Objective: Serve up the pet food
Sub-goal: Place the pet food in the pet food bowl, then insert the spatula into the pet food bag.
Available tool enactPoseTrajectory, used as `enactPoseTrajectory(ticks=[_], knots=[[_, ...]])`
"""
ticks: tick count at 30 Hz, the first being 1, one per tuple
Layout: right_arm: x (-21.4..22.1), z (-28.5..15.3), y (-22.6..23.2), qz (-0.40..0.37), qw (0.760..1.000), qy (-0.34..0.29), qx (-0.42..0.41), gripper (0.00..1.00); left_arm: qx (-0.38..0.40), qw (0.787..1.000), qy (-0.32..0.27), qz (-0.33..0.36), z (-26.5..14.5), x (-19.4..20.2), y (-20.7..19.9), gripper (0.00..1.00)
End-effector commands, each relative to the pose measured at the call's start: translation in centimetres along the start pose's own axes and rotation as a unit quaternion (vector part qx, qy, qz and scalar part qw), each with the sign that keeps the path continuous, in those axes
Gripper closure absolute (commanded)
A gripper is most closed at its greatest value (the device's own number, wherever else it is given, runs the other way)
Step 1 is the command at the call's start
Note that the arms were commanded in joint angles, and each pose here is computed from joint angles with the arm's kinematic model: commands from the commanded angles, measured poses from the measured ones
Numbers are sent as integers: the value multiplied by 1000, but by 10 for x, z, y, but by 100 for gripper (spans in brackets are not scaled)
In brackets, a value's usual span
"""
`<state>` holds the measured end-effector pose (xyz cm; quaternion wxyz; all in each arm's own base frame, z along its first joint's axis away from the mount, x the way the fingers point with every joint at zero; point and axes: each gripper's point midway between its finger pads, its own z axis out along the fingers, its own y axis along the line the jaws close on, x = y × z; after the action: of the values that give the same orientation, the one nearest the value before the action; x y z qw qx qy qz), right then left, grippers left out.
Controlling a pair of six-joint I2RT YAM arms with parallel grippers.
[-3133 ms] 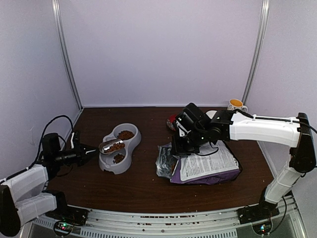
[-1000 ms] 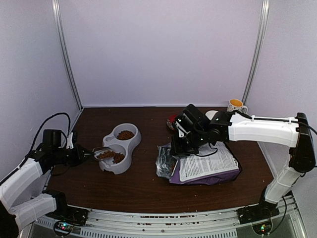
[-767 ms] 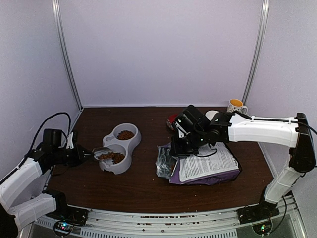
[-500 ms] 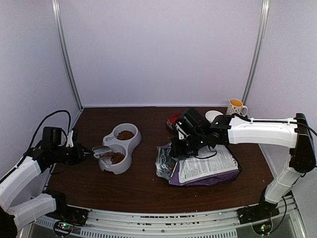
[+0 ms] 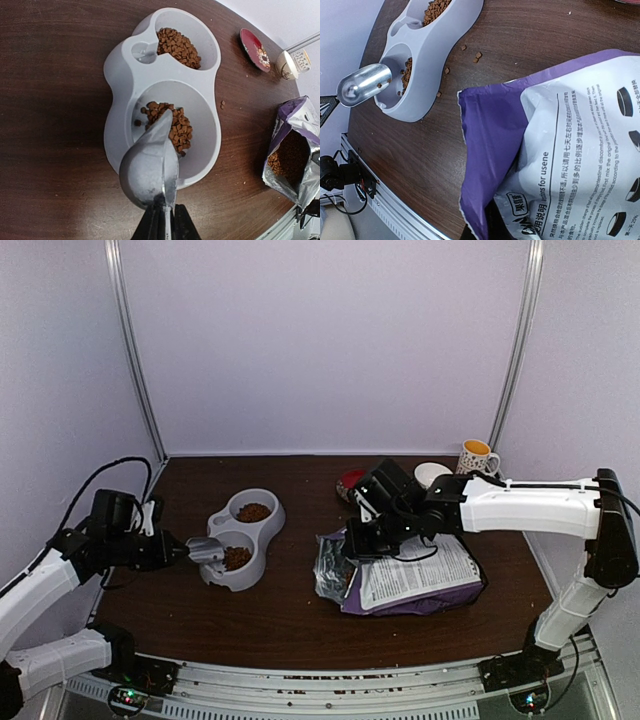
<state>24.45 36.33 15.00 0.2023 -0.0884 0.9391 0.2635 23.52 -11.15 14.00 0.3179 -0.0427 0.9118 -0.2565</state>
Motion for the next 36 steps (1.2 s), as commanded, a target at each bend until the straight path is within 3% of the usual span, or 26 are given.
enactPoseTrajectory(ticks=[1, 22, 26, 36], knots=[[-2, -2, -16, 7, 1000, -4, 23, 100, -30, 999, -23, 28, -7, -14, -2, 100], [7, -16, -26, 11, 1000, -21, 13, 100, -96, 990, -25, 101, -19, -29, -13, 100], [8, -16, -27, 11, 1000, -23, 11, 100, -58, 992, -19, 113, -23, -29, -31, 100], [0, -19, -18, 3, 1000, -24, 4, 100, 127, 982, -1, 143, -23, -17, -100, 100]])
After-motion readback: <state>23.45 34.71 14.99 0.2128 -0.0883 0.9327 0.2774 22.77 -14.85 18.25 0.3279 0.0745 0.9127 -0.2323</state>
